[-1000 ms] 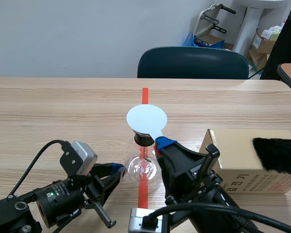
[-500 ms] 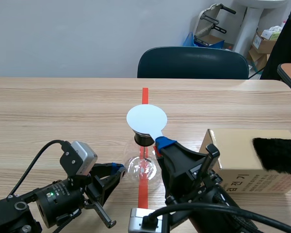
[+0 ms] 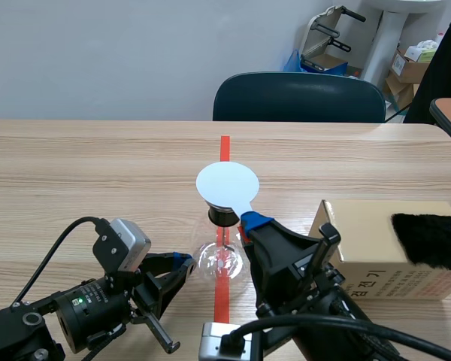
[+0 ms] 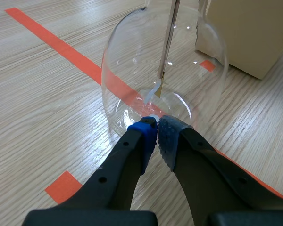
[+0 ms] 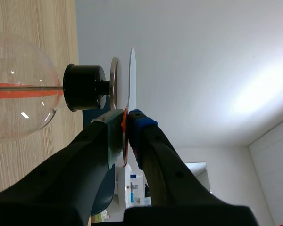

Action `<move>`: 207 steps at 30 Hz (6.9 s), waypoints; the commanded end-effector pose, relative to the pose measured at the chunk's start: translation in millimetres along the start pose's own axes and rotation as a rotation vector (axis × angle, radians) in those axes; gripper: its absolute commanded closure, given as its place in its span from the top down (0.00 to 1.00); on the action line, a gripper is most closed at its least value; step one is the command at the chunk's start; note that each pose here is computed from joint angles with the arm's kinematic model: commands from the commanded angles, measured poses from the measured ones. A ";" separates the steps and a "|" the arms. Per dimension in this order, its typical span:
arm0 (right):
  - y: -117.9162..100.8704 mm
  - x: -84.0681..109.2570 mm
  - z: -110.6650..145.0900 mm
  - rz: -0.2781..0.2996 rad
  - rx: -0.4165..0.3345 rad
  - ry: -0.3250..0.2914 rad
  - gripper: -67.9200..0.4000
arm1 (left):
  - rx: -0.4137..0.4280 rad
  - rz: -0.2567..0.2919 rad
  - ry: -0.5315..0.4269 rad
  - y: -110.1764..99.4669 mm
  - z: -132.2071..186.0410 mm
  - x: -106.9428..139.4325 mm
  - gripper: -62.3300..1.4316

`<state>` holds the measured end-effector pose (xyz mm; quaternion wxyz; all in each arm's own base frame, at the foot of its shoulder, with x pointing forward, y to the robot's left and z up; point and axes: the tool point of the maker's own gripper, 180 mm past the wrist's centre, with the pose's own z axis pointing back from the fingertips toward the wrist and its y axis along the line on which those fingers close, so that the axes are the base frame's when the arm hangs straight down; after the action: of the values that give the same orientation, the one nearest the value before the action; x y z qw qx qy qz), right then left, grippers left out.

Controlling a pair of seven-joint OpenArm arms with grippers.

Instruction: Do the electroscope experiment

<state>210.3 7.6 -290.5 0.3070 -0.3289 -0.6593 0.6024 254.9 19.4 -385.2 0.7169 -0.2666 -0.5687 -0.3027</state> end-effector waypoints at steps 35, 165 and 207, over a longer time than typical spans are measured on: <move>-13.7 -103.0 24.6 0.004 -0.050 0.584 0.03 | -0.009 0.015 -0.049 -4.4 -6.0 13.0 0.12; -13.4 -5.8 -5.4 0.017 -0.047 0.011 0.03 | -0.009 0.015 -0.050 -4.2 -6.0 13.1 0.12; -13.8 -96.6 20.4 0.004 -0.050 0.541 0.03 | -0.009 0.015 -0.050 -4.2 -6.0 13.1 0.12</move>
<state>244.9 -81.6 -293.6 0.4722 -0.4761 -0.5546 0.4928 254.9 19.4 -385.2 0.7169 -0.2666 -0.5687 -0.3027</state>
